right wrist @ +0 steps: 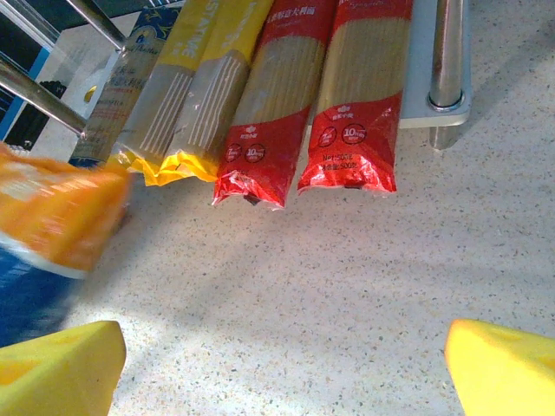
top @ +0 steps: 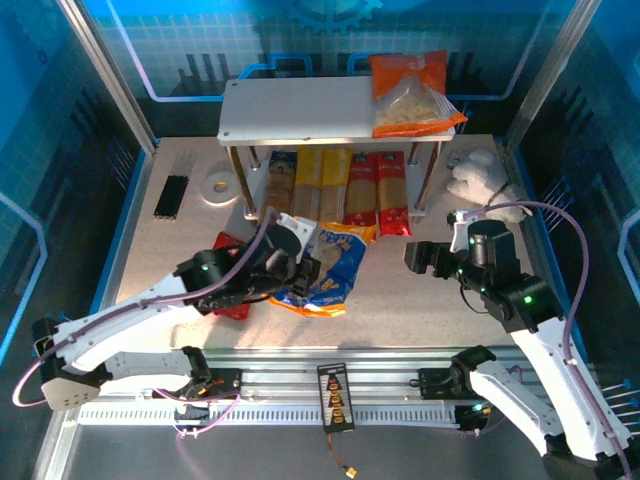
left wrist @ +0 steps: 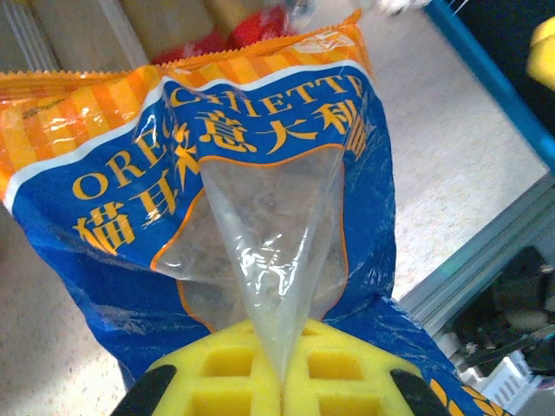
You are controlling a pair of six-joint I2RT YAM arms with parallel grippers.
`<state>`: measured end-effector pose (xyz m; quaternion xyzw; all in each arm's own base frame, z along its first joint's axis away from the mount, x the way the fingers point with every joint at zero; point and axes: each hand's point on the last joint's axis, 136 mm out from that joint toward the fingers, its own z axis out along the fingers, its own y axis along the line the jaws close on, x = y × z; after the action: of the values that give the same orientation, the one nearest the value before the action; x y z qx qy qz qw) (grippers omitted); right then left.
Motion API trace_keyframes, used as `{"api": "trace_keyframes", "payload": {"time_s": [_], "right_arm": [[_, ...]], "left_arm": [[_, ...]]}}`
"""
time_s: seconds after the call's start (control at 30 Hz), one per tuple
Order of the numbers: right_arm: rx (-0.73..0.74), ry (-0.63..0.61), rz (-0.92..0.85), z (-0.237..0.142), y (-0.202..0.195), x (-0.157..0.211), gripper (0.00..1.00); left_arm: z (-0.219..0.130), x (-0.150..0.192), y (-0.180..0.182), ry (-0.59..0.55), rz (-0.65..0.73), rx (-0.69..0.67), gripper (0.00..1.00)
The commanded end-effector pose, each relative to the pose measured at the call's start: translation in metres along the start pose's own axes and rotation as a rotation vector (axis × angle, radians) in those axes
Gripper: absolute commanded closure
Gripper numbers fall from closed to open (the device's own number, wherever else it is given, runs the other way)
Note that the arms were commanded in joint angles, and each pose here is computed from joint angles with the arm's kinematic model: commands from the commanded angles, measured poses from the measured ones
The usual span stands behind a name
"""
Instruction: Place and organize the pasta boxes and bags onto the shelf
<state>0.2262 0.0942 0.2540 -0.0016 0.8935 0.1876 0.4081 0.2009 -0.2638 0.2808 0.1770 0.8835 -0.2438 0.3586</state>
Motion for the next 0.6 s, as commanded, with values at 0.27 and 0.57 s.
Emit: {"api": "trace_keyframes", "payload": {"time_s": [0.27, 0.57], "right_arm": [[-0.002, -0.015, 0.005, -0.004, 0.005, -0.012, 0.06], [-0.028, 0.006, -0.014, 0.003, 0.016, -0.01, 0.06]], "left_arm": [[-0.129, -0.135, -0.034, -0.447, 0.16, 0.088, 1.0], [-0.175, -0.214, -0.033, -0.612, 0.242, -0.003, 1.0]]}}
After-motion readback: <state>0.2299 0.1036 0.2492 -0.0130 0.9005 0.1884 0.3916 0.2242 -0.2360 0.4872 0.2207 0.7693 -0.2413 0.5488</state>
